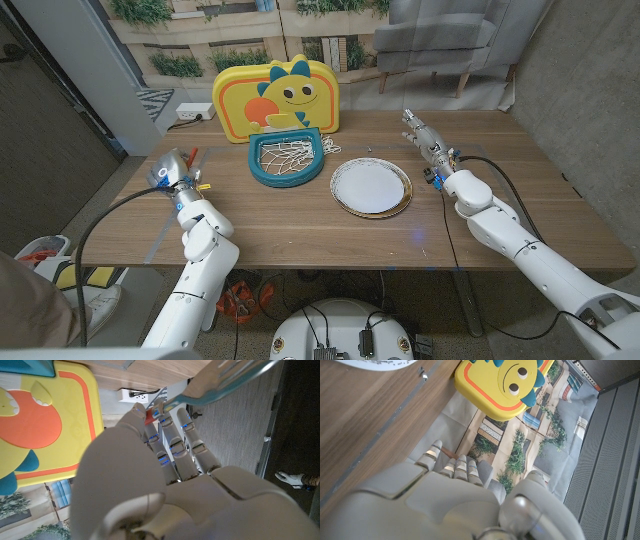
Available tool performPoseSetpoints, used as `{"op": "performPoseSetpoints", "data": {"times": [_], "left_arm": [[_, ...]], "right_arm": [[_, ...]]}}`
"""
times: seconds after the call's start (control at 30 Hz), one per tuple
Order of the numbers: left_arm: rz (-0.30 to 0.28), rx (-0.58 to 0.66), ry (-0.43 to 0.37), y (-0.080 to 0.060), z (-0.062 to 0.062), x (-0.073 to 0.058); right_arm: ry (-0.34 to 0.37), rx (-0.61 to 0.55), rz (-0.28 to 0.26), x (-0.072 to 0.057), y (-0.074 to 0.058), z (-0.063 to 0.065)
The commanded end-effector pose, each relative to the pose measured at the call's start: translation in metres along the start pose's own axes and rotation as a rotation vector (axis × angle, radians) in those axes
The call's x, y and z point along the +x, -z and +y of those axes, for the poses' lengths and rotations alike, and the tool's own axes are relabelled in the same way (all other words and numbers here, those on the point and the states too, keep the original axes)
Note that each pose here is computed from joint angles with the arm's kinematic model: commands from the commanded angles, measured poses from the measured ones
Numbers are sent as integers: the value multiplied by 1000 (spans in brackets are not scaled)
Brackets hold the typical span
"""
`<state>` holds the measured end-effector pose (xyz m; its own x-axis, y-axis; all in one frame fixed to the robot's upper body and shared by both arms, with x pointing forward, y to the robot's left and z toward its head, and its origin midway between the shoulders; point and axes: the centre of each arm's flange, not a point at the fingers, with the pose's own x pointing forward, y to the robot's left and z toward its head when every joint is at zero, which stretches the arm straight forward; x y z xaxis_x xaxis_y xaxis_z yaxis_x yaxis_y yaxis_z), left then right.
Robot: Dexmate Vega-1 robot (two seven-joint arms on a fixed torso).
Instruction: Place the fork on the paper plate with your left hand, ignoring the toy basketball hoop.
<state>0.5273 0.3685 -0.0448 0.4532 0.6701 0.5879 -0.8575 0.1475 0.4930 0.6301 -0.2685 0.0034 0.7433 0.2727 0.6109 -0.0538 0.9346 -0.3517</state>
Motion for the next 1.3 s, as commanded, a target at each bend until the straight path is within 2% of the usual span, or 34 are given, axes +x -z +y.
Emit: {"op": "performPoseSetpoints", "data": {"times": [0.03, 0.6, 1.3], "left_arm": [[-21, -48, 14, -6, 6, 2], [-69, -71, -11, -23, 26, -7], [-117, -55, -31, -41, 38, -10]], "right_arm": [[-2, 0, 1, 4, 1, 0], [-4, 4, 4, 7, 4, -4], [26, 25, 2, 3, 9, -6]]}}
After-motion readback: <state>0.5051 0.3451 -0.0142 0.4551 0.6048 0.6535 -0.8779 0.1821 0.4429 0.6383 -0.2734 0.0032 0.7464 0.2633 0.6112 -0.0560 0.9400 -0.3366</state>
